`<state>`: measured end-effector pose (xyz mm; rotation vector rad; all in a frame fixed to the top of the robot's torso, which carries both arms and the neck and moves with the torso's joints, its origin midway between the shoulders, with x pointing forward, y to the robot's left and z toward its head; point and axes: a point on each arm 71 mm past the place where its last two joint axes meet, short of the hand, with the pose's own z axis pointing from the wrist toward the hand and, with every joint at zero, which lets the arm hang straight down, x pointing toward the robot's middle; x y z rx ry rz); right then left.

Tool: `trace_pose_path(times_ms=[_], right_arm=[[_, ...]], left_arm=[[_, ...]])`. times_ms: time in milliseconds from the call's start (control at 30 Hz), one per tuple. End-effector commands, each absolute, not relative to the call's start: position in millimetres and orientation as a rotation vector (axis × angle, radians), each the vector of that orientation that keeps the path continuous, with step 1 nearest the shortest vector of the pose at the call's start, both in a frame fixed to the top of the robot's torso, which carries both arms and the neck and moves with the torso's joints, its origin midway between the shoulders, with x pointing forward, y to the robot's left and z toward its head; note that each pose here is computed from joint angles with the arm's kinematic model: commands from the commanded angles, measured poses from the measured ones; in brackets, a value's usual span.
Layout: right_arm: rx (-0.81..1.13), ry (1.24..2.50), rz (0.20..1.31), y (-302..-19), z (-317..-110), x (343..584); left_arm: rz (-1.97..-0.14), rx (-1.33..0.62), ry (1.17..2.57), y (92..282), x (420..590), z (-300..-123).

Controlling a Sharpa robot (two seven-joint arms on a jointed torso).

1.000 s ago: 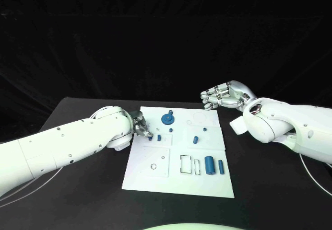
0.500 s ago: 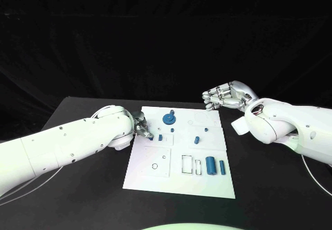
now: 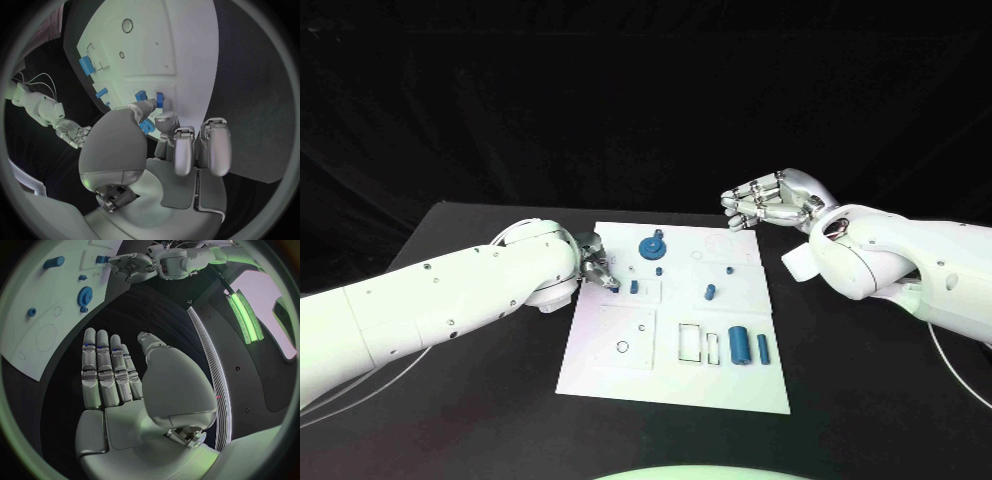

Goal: Assemble the parts on the task board

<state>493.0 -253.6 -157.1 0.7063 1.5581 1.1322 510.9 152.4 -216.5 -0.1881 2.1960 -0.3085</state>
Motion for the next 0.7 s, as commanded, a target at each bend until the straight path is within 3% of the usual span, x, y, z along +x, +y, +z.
trace_pose_path(times_ms=[33, 700], right_arm=[[0.694, 1.566, 1.149, -251.7, -157.2, 492.2], [0.697, 1.565, 1.149, -252.3, -157.1, 491.8]], left_arm=[[-0.308, -0.161, 2.232, 148.0, 508.2, -219.7], [-0.291, -0.169, 2.236, 148.0, 513.8, -222.1]])
